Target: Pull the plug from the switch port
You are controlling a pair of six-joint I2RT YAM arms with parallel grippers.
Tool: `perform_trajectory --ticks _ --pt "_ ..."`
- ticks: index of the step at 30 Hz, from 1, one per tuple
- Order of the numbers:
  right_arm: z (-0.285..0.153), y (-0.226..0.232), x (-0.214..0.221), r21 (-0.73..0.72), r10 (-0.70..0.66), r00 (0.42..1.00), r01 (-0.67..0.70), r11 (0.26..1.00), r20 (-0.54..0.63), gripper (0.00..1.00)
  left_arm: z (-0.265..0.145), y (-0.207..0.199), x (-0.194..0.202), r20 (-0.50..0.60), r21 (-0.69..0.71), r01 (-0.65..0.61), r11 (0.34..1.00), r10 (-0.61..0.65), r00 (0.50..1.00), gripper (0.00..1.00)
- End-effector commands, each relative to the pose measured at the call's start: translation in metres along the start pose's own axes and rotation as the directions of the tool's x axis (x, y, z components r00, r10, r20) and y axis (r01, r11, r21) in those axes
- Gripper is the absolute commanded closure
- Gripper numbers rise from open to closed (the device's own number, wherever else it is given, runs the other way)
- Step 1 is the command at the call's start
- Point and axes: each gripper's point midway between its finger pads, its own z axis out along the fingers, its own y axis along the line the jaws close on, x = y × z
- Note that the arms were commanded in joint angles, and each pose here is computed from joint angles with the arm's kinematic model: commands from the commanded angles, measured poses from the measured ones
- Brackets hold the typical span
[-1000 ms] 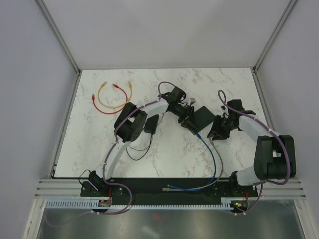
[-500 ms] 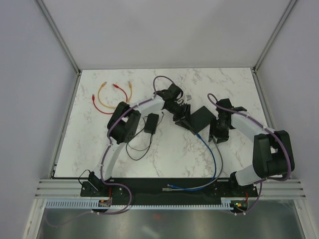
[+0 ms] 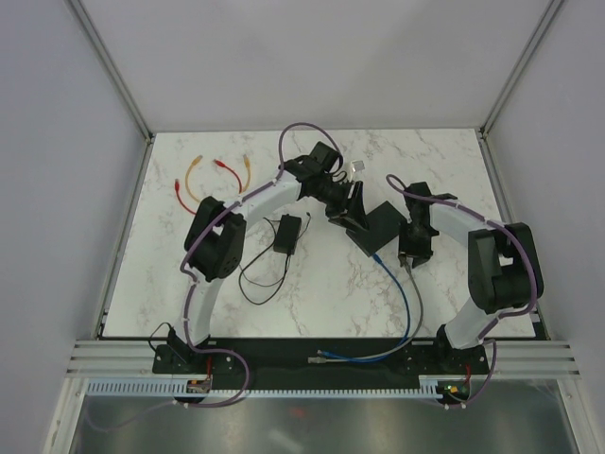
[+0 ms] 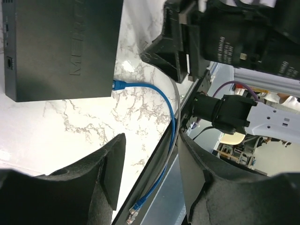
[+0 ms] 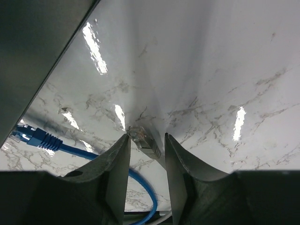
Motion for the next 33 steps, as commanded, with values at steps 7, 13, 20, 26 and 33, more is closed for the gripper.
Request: perform_trajectory --ticks 7,13,20,26,33 --pt "0.001 -0.006 -0.013 0.011 -0.023 0.999 0.023 1.0 0.035 0.64 -0.037 -0.048 -0.004 0.065 0.067 -0.17 0.983 0.166 0.984 0.42" --pt "-0.012 -0.001 -0.02 -0.018 -0.03 0.998 0.031 0.999 0.064 0.93 -0.053 -0.076 -0.011 0.116 0.132 -0.246 0.96 0.231 0.966 0.34" --pt "-0.11 0.037 -0.07 -0.199 0.012 0.966 0.04 0.979 0.257 1.0 -0.074 -0.121 -0.016 0.185 0.252 -0.354 0.901 0.314 0.931 0.28" --pt "-0.189 0.057 -0.087 -0.316 0.059 0.932 0.062 0.947 0.359 1.0 -0.086 -0.14 -0.011 0.209 0.306 -0.433 0.848 0.384 0.9 0.25" --pt "-0.27 0.091 -0.095 -0.516 0.136 0.888 0.126 0.847 0.439 1.0 -0.07 -0.128 -0.002 0.213 0.212 -0.422 0.882 0.38 0.9 0.16"
